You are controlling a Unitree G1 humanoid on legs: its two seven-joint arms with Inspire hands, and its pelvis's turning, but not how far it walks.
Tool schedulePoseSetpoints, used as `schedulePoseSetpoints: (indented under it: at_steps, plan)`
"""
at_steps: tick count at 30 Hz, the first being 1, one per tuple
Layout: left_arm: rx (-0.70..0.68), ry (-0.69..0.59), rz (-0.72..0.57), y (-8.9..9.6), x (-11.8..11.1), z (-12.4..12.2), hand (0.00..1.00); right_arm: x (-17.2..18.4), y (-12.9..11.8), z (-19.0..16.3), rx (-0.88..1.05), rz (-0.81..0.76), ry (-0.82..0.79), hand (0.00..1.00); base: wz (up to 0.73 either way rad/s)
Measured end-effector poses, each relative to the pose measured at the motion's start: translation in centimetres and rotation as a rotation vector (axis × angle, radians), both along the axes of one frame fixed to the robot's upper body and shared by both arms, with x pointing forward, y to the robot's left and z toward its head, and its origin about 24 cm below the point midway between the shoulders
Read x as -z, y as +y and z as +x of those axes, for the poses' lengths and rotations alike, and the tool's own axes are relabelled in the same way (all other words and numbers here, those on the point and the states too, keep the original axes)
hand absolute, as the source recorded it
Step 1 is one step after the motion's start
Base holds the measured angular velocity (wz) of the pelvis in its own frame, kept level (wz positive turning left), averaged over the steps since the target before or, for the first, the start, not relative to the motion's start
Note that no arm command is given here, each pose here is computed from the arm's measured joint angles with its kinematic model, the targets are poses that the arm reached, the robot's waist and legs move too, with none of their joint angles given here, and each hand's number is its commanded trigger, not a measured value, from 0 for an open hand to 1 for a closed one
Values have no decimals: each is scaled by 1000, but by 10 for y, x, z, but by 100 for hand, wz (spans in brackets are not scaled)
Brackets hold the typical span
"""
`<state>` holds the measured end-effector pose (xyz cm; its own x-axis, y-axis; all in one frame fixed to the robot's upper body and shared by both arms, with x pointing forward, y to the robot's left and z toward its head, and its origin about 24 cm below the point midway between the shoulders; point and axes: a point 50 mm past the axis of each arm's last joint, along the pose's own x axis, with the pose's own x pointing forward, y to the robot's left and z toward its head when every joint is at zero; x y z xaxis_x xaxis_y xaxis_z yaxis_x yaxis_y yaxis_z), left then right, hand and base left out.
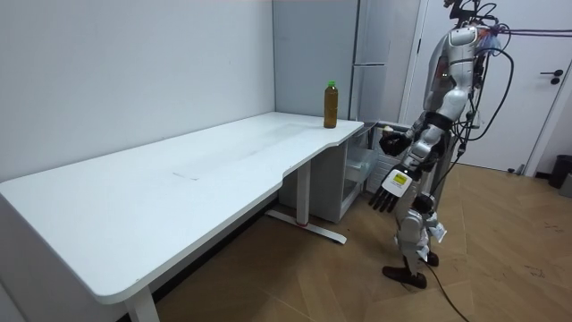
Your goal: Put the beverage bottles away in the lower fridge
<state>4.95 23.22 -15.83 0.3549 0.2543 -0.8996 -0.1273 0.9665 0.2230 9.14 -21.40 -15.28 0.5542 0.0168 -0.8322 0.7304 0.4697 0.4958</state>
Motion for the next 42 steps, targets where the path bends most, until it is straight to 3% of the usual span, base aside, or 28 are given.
schedulePoseSetpoints:
  at_steps: [9, 18, 22, 34, 42]
  plan:
    - [28, 19, 11, 2, 0, -7, 0, -1, 0, 4, 130, 64, -31, 100, 9]
    - [162, 103, 53, 2, 2, -26, 0, -5, -9, 13, 200, 63, -71, 100, 1]
    - [163, 112, 52, 2, 2, -22, 0, -9, -18, 25, 223, 48, -93, 100, 14]
    - [236, 83, 75, 12, -1, 20, 0, -31, -27, 97, 260, 59, -197, 100, 9]
    - [270, 82, 95, 15, -3, 40, 0, -38, -39, 112, 321, 55, -143, 100, -1]
